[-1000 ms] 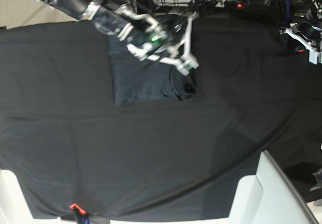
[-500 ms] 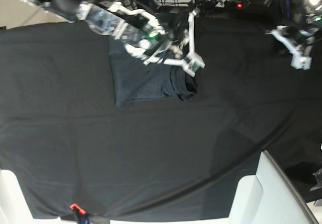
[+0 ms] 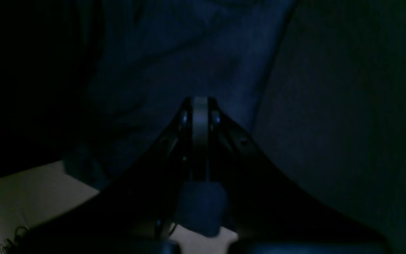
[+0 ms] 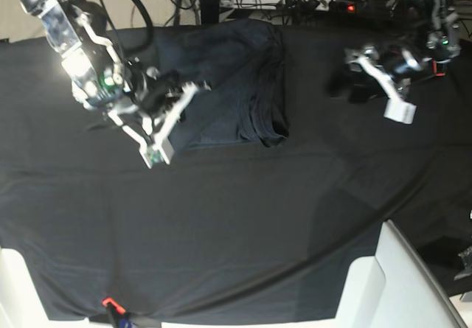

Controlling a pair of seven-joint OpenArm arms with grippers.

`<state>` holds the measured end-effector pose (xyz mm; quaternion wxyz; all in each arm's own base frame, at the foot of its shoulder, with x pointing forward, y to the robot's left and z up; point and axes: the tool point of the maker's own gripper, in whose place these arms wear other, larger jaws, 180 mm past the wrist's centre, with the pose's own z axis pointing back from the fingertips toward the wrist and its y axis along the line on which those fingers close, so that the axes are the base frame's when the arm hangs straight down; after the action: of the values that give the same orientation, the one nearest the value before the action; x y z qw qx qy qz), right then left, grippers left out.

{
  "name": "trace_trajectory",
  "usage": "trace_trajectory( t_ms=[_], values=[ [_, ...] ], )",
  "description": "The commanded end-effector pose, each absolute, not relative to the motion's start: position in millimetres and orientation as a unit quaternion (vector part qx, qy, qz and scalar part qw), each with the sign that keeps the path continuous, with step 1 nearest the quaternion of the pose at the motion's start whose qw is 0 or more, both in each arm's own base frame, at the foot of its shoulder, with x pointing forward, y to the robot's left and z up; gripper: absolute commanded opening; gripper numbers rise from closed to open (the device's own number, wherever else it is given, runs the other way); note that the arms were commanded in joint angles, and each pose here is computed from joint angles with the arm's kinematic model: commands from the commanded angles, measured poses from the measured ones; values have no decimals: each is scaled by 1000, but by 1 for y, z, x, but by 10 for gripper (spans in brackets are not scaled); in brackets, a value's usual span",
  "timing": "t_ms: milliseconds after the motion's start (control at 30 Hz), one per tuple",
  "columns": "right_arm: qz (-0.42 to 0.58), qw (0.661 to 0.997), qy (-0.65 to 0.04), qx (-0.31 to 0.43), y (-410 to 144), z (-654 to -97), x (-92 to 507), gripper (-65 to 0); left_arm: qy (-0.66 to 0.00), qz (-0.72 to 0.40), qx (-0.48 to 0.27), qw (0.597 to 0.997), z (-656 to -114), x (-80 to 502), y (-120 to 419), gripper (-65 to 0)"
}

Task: Fold the T-shirt properly
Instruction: 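Move the left gripper to the shirt's side and grasp fabric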

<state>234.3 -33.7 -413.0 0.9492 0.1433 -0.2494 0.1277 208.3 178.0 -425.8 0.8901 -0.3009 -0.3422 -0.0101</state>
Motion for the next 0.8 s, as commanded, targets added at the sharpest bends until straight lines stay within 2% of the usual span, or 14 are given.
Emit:
trace_trajectory(
  t_ms=[0, 200, 500, 667, 767],
  values=[
    [131, 943, -268, 145, -35, -406, 241, -650, -349, -13, -315, 883, -423, 213, 172, 0],
    [125, 952, -247, 134, -42, -428, 232, -650, -287, -9, -354, 890, -464, 202, 123, 0],
    [121, 953, -244, 130, -46, -431, 232, -650, -250, -28, -355, 900, -491, 196, 74, 0],
    [120, 955, -240, 127, -48, -434, 229, -650, -228, -16, -356, 906, -505, 190, 70, -10],
    [95, 958, -245, 118, -63, -433, 234, -650, -217, -9, -360, 907, -511, 188, 69, -235]
  ],
)
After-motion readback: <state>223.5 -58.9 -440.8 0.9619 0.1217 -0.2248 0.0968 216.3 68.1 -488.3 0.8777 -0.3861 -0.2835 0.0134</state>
